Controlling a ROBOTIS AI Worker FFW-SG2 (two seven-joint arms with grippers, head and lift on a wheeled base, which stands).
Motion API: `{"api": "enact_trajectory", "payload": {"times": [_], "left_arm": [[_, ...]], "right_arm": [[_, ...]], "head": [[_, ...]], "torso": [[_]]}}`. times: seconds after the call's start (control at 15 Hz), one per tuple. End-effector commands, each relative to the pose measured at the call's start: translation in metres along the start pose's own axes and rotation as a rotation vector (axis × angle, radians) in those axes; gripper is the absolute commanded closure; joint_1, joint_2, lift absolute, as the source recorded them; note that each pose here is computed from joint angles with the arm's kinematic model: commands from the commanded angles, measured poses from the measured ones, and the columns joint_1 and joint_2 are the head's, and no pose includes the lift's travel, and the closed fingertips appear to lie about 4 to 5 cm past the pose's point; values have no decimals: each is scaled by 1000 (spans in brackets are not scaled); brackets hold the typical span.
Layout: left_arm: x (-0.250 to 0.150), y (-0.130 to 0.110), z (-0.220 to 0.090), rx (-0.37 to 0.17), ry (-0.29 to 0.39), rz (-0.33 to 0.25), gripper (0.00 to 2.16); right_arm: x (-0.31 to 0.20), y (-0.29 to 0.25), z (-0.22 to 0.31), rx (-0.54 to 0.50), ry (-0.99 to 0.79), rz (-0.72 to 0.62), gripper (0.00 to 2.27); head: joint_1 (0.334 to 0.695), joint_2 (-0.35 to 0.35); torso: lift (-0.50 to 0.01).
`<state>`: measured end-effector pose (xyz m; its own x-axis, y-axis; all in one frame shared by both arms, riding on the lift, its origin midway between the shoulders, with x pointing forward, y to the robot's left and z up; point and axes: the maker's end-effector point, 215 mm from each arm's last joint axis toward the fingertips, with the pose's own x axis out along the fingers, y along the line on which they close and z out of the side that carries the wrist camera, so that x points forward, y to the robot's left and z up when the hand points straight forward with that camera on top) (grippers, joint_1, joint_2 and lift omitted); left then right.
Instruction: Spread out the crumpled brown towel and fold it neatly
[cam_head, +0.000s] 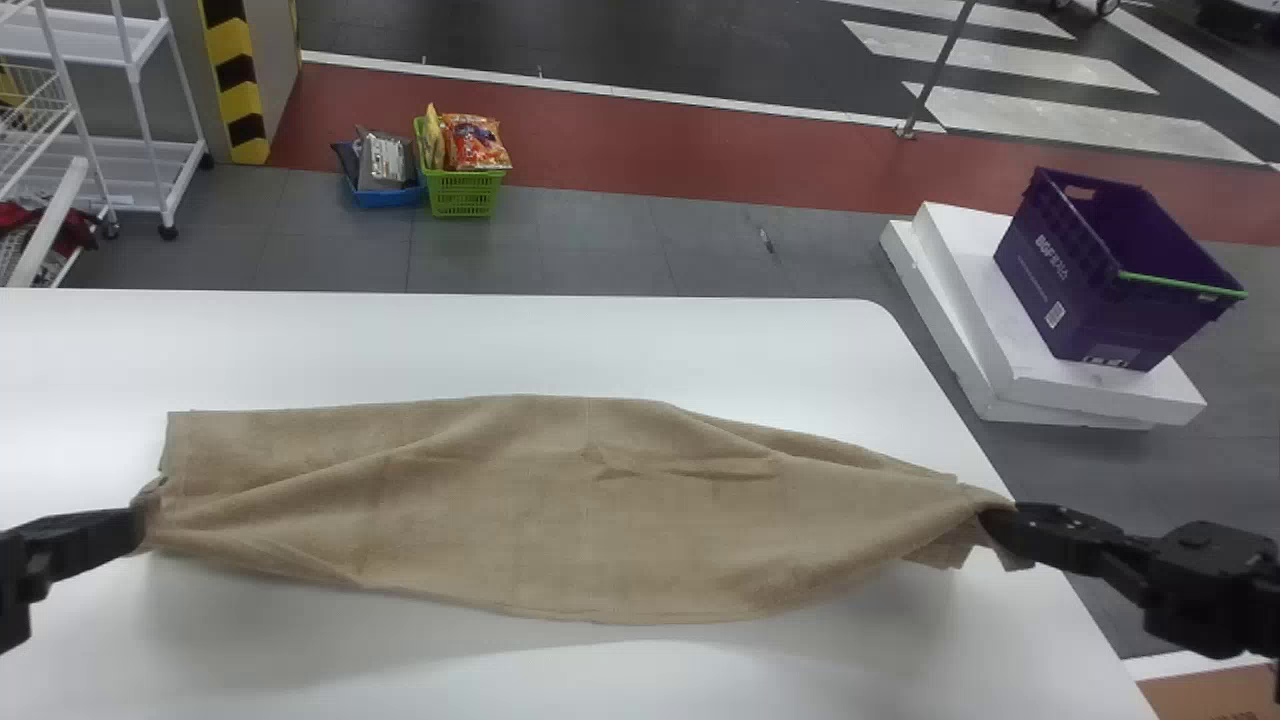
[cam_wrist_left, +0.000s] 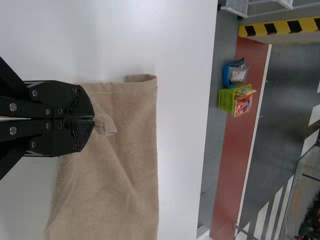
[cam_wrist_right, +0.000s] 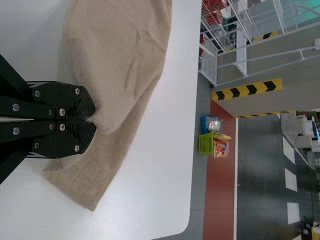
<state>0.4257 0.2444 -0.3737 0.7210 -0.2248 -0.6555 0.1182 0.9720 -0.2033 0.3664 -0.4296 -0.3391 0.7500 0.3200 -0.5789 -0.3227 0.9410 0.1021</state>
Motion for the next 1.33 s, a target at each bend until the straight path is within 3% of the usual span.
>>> {"api": "enact_trajectory", "payload": {"times": [0.0, 0.27, 0.47, 0.6, 0.87, 0.93, 1.0, 1.07, 1.27], "left_arm": [[-3, 12, 2, -14, -8, 19, 1386], [-9, 21, 40, -44, -62, 21, 1386], [-15, 22, 49, -86, -53, 2, 1386], [-21, 22, 71, -89, -97, -10, 1386], [-35, 4, 145, -47, -226, -49, 1386], [-38, 0, 163, -37, -256, -55, 1386], [-42, -2, 181, -32, -284, -57, 1386], [-45, -3, 196, -28, -307, -60, 1386], [-45, -4, 228, -34, -339, -75, 1386]], "right_arm": [[-5, -9, -1, -7, -5, -10, 1416], [0, -16, 66, 57, -129, -9, 1416], [2, -6, 106, 94, -193, 16, 1416], [3, 0, 132, 121, -236, 34, 1416], [7, 9, 197, 107, -304, 45, 1416], [11, 15, 206, 116, -301, 60, 1416], [14, 17, 217, 120, -303, 62, 1416], [17, 18, 226, 115, -305, 56, 1416], [28, 9, 243, 142, -308, 56, 1416]], "head": [[695, -261], [695, -250], [695, -218], [695, -195], [695, -166], [658, -156], [658, -156], [609, -143], [550, -128]], "torso": [[-126], [-126], [-126], [-126], [-126], [-126], [-126], [-126], [-126]]}}
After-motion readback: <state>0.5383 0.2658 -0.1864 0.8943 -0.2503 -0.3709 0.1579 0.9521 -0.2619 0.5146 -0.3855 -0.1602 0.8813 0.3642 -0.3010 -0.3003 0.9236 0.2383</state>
